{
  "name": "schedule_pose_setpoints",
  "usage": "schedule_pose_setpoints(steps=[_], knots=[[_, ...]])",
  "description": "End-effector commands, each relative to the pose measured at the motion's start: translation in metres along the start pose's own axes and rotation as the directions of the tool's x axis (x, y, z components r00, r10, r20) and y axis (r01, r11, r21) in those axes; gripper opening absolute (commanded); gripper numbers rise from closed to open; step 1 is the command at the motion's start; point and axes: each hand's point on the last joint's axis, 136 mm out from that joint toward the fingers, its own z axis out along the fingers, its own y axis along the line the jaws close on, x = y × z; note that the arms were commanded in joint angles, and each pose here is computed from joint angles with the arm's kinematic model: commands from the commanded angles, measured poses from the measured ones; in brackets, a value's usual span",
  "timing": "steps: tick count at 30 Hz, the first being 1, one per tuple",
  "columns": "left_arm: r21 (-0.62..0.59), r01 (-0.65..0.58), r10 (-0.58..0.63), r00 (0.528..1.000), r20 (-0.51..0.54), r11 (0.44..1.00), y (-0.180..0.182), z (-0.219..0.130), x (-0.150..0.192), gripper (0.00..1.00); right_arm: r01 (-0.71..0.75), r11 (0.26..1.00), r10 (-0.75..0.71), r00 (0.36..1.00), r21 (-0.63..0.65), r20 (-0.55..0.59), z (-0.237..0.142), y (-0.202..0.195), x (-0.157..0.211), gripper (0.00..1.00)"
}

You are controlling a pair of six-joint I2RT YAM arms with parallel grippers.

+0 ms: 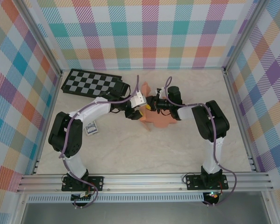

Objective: Fold the paper box

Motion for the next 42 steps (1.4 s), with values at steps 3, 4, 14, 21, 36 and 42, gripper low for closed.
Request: schedule_pose_setpoints(steps=[3, 4, 14, 21, 36, 42], knots=[[-0.023, -0.074, 0.074, 0.997, 0.004, 0.997, -0.004, 0.019, -0.010, 0.65, -0.016, 1.000, 0.016, 1.000, -0.002, -0.005, 0.002, -0.001, -0.003, 0.16], [-0.027, -0.086, 0.086, 0.996, -0.006, 0.996, -0.006, 0.023, -0.010, 0.64, -0.021, 1.000, 0.021, 1.000, 0.001, -0.003, 0.002, -0.002, -0.003, 0.16], [-0.147, -0.249, 0.239, 0.968, -0.082, 0.957, -0.004, 0.028, -0.010, 0.65, -0.095, 0.995, 0.094, 0.995, 0.015, 0.033, -0.001, -0.016, -0.003, 0.16], [-0.222, -0.272, 0.263, 0.962, -0.070, 0.936, 0.002, 0.011, -0.020, 0.65, -0.129, 0.992, 0.128, 0.991, 0.018, 0.048, -0.001, -0.018, -0.005, 0.17], [-0.209, 0.164, -0.104, 0.956, 0.273, 0.964, -0.019, -0.072, -0.007, 0.66, -0.104, 0.994, 0.106, 0.993, -0.040, 0.044, -0.001, -0.004, -0.008, 0.14], [-0.150, 0.332, -0.274, 0.909, 0.314, 0.931, -0.022, -0.055, 0.017, 0.67, -0.088, 0.990, 0.095, 0.994, -0.106, 0.059, -0.010, -0.003, -0.013, 0.14]])
